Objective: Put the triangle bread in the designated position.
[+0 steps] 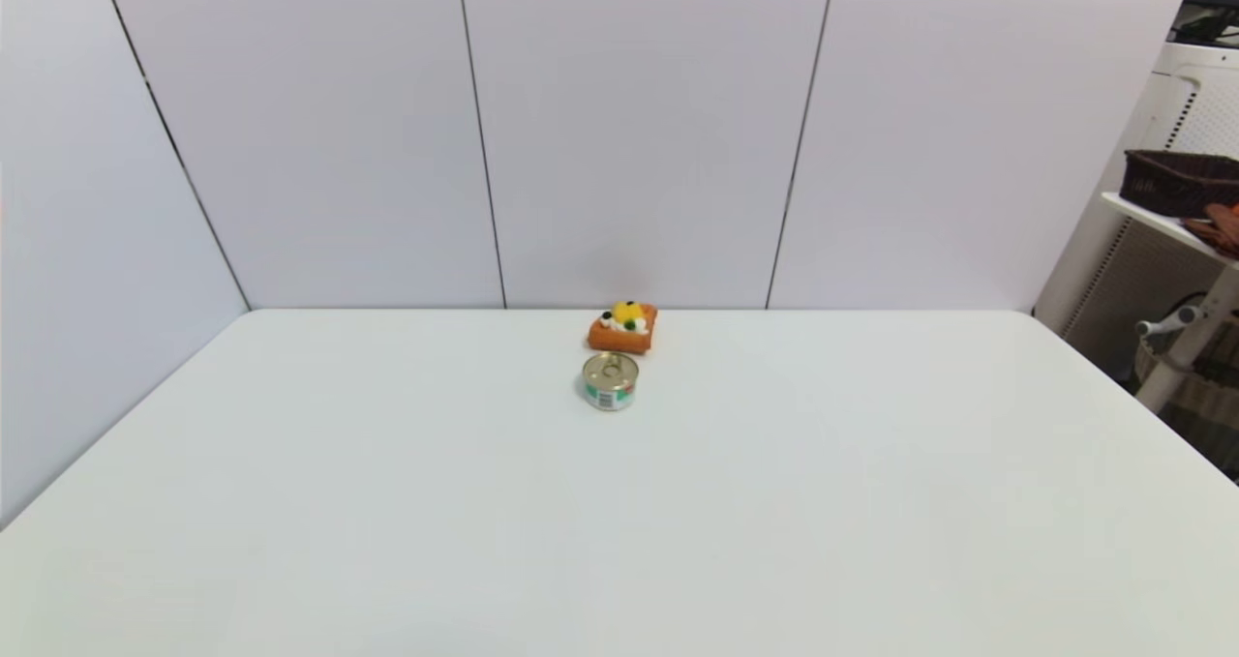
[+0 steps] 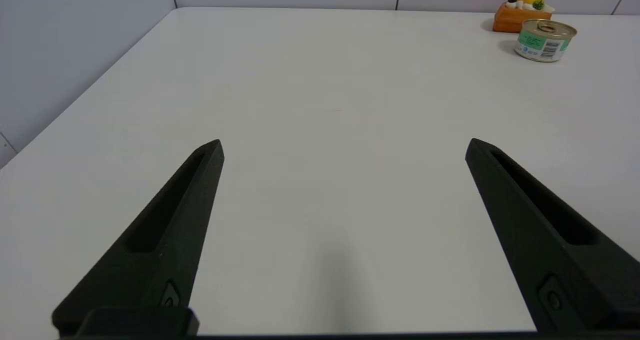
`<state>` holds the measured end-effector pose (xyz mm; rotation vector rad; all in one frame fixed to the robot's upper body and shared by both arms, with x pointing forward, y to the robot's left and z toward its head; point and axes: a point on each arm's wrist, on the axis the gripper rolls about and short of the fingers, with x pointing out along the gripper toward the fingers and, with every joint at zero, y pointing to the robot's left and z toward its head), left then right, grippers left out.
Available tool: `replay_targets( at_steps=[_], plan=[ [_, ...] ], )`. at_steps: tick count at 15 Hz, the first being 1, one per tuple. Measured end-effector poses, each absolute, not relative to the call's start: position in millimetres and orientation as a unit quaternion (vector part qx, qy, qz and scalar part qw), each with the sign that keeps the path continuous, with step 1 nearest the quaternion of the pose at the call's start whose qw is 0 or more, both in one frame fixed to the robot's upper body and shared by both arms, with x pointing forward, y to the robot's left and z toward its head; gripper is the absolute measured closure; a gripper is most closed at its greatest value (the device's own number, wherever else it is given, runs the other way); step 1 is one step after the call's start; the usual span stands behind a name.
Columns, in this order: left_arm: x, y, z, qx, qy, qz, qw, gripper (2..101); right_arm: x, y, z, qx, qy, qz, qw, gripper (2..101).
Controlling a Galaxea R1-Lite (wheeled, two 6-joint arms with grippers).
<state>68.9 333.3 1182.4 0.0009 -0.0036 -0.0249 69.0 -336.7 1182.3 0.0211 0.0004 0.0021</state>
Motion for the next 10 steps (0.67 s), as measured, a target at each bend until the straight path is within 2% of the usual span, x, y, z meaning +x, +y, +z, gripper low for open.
replay_targets(
  at_steps=[10],
  plan=[
    [68.9,333.3,1182.4,0.000,-0.002,-0.011,1.000,5.4,69.0,-336.8,1182.3,0.010,0.000,-0.002,1.000,5.0]
  ],
)
